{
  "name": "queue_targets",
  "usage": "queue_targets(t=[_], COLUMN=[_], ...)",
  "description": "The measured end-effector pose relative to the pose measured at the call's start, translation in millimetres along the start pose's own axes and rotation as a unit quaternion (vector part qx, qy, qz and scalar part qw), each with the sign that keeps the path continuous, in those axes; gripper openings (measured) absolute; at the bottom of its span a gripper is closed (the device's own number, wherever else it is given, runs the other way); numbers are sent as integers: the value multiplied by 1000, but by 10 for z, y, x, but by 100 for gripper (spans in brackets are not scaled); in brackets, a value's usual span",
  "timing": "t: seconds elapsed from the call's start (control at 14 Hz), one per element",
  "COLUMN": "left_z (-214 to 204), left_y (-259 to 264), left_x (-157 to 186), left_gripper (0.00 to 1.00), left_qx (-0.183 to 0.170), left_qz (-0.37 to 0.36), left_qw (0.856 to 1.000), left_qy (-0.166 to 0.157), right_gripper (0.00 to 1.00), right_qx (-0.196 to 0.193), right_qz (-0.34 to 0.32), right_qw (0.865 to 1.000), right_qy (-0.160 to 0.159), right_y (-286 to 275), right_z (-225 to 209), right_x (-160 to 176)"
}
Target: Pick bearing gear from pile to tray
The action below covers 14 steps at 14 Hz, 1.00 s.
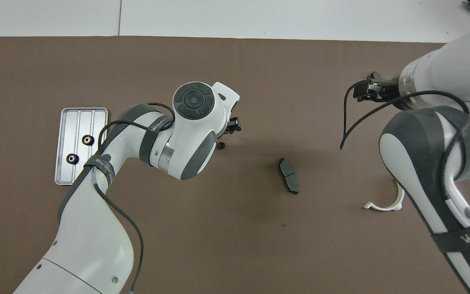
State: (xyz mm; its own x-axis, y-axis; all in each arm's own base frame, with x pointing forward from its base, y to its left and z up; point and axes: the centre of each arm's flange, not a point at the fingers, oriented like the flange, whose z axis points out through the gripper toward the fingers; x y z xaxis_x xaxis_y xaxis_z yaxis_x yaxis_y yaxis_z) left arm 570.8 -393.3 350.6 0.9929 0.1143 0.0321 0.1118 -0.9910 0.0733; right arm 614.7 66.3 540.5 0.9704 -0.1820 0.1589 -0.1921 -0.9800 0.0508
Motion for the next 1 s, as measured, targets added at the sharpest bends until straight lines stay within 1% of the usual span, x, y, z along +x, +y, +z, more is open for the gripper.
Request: queue_targets(t=[0.07, 0.14, 0.21, 0.43, 0.64, 0.86, 1.0], left_z=[14, 34, 71, 217, 339, 463, 516], left_y=[26, 44, 56, 62, 46, 52, 64], left_x=[-23, -39, -58, -122, -184, -273, -329], left_gripper=[91, 88, 87, 84, 81, 78, 77], left_qx=[1, 1, 0, 1, 1, 0, 2], left_qz=[0, 1, 2, 4, 6, 11, 14], left_qw=[1000, 1000, 1000, 1000, 1000, 1000, 1000], left_qy=[0, 2, 4, 3, 3, 5, 4], right_gripper=[100, 100, 100, 100, 100, 100, 100], right_qx=[-4, -7, -10, -16, 6, 10, 14], right_qz=[-4, -8, -12, -22, -20, -21, -22], right_qw=[1000, 1000, 1000, 998, 997, 996, 996], right_qy=[-6, -13, -21, -51, -68, -83, -86], right_y=[171, 343, 485, 863, 1044, 1104, 1091], right_z=[-74, -147, -215, -421, -617, -851, -895], right_x=[-7, -21, -47, -178, -299, -391, -423])
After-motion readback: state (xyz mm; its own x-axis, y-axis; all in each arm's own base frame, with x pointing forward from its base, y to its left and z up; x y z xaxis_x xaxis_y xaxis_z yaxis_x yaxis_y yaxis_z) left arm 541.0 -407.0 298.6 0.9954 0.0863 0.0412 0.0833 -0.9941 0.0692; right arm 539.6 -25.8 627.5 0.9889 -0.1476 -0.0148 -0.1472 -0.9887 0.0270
